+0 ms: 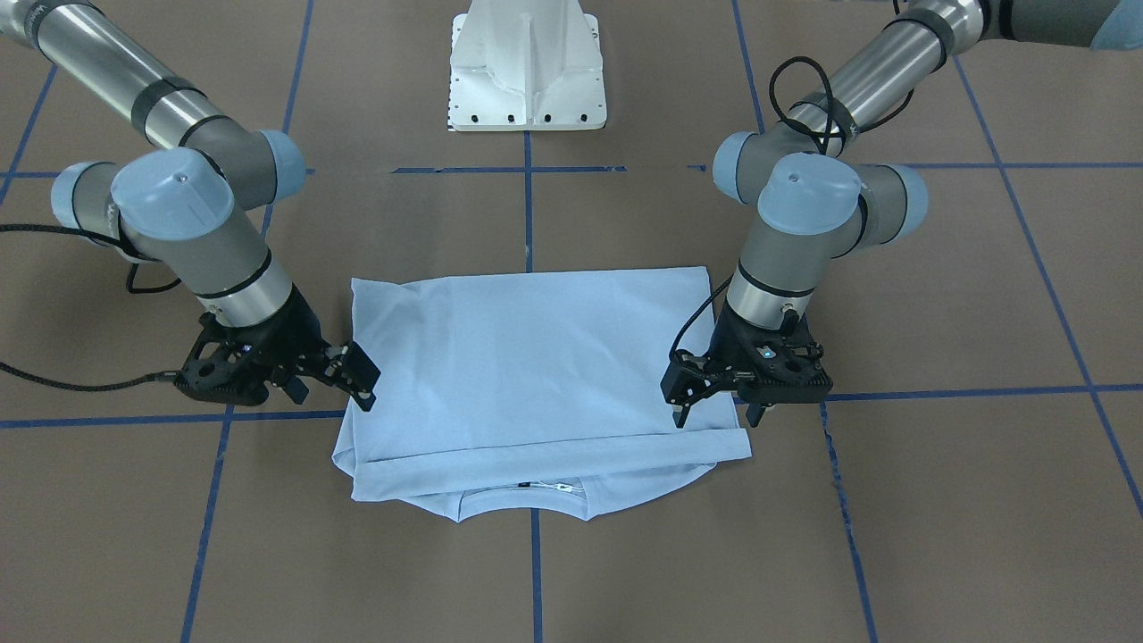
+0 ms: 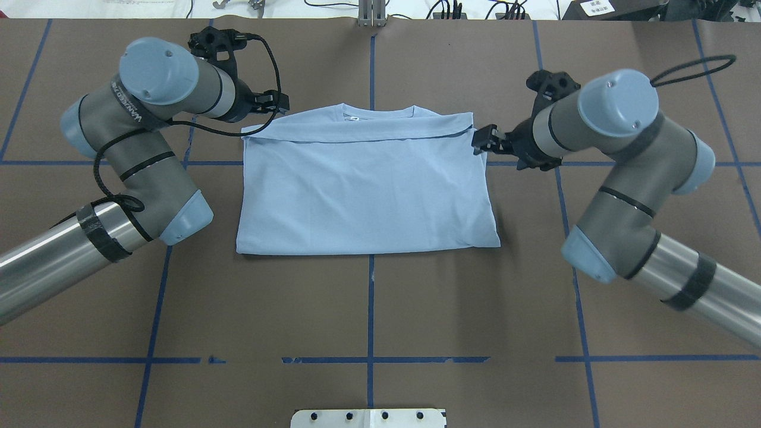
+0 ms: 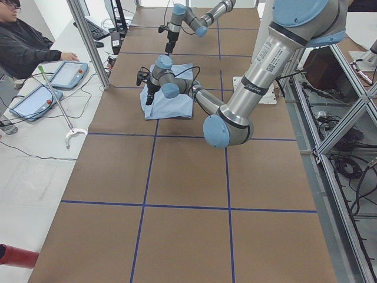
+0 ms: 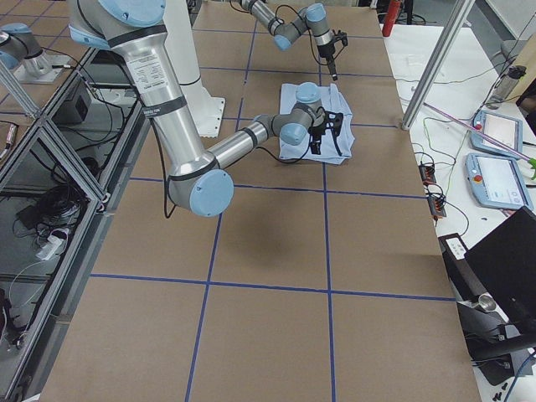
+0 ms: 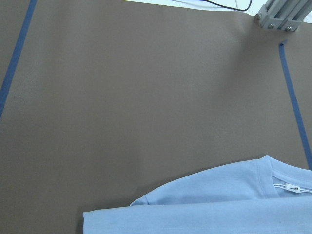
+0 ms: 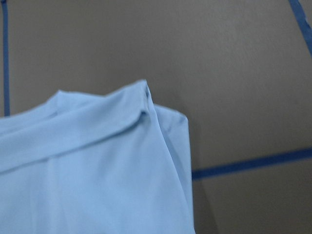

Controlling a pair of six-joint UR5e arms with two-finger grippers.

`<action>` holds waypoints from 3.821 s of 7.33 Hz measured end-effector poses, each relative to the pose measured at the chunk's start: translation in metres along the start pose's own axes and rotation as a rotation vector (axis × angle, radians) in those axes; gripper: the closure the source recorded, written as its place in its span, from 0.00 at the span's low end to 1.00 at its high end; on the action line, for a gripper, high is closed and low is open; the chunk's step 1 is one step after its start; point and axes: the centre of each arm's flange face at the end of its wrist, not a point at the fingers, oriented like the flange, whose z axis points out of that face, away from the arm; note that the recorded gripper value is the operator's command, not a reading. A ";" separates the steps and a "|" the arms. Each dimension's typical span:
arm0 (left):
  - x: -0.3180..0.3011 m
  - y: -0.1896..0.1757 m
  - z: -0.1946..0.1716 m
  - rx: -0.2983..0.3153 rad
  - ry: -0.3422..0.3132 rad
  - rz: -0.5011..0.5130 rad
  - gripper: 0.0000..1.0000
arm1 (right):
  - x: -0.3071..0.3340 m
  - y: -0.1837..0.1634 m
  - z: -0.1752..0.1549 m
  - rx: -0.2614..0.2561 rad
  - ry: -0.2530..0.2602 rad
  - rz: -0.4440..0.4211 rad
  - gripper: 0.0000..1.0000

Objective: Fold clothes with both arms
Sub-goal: 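Release the hem with both grippers and move right gripper to shirt's near corner, then grasp the corner with the right gripper and drag it toward the robot, then release the shirt and raise the right gripper while the left gripper approaches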

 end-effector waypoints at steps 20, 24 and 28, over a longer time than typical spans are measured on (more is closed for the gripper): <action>-0.002 0.016 -0.031 0.011 0.051 0.009 0.00 | 0.120 0.296 -0.075 -0.361 0.147 -0.145 0.79; 0.002 0.021 -0.033 -0.013 0.066 0.018 0.00 | 0.114 0.319 -0.087 -0.402 0.138 -0.097 0.00; 0.042 0.114 -0.055 -0.247 0.146 -0.159 0.00 | 0.057 0.166 -0.118 -0.106 -0.048 -0.026 0.00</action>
